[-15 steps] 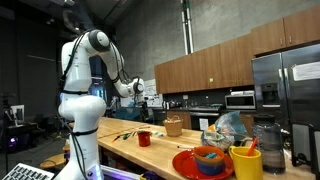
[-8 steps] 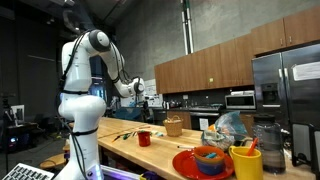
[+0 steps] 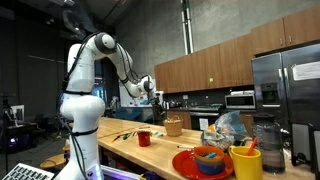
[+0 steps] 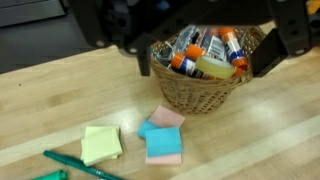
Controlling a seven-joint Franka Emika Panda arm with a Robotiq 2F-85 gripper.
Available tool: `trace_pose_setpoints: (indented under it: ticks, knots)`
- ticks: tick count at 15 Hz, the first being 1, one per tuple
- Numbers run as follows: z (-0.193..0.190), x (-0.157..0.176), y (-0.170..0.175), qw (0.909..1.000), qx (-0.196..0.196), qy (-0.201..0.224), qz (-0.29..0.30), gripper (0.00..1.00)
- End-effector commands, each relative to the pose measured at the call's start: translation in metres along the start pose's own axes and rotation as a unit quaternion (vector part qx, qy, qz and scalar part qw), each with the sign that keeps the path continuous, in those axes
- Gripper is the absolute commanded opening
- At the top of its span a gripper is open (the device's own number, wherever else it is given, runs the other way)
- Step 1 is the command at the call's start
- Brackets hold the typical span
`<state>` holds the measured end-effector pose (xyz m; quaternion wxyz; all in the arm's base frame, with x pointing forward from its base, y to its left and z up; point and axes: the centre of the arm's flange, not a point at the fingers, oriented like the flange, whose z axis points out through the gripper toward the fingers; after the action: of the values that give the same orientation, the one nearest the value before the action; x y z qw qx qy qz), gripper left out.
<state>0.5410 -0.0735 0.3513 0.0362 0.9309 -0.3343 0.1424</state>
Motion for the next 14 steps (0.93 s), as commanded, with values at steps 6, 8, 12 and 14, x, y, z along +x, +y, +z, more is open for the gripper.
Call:
trace_pose_setpoints:
  ticks: [6,8,12,14]
  knots:
    - [0.034,0.064,0.001,0.9999,-0.008,0.012,0.004,1.00]
    - [0.039,0.064,0.003,0.9997,-0.014,0.013,0.013,1.00]
    - [0.042,0.064,0.007,0.9991,-0.027,-0.001,0.033,1.00]
    - [0.045,0.061,0.009,0.9982,-0.035,-0.015,0.046,1.00]
